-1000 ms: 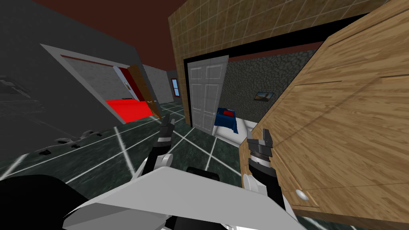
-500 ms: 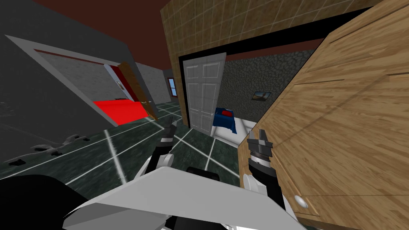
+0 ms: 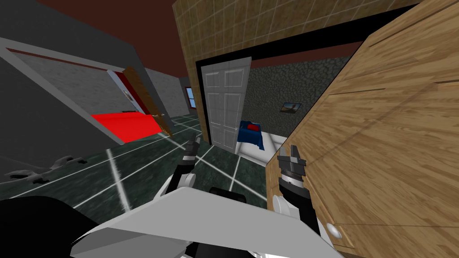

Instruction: Pull the door open

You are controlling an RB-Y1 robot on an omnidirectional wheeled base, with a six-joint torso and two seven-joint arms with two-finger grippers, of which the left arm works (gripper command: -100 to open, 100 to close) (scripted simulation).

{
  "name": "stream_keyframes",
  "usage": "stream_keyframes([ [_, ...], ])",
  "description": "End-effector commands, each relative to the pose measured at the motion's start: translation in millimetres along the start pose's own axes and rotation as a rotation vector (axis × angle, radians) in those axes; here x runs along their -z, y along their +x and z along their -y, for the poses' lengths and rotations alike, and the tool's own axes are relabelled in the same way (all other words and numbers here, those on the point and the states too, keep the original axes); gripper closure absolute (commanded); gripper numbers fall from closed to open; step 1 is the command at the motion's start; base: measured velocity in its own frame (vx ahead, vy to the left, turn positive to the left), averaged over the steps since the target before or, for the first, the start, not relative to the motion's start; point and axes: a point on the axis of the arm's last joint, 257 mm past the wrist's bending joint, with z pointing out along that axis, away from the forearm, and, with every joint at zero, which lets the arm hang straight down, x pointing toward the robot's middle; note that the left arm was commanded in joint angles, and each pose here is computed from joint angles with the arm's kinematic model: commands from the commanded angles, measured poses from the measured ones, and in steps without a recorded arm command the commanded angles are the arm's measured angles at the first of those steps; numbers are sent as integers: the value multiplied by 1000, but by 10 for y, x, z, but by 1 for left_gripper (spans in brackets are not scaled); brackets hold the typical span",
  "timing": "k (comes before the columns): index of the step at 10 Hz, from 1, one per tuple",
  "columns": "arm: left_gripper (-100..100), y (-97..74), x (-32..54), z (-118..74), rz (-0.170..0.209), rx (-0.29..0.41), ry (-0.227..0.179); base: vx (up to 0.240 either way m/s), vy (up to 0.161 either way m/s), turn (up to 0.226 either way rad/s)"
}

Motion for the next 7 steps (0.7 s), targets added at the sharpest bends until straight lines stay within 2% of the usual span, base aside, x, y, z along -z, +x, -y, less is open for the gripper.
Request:
stream_keyframes([
  [1, -100, 33, 10, -101, -10, 8, -14, 94, -28, -50],
  [5, -100, 98, 72, -370, -33, 29, -53, 97, -30, -67],
  [7, -100, 144, 131, -584, -50, 46, -85, 144, -38, -102],
])
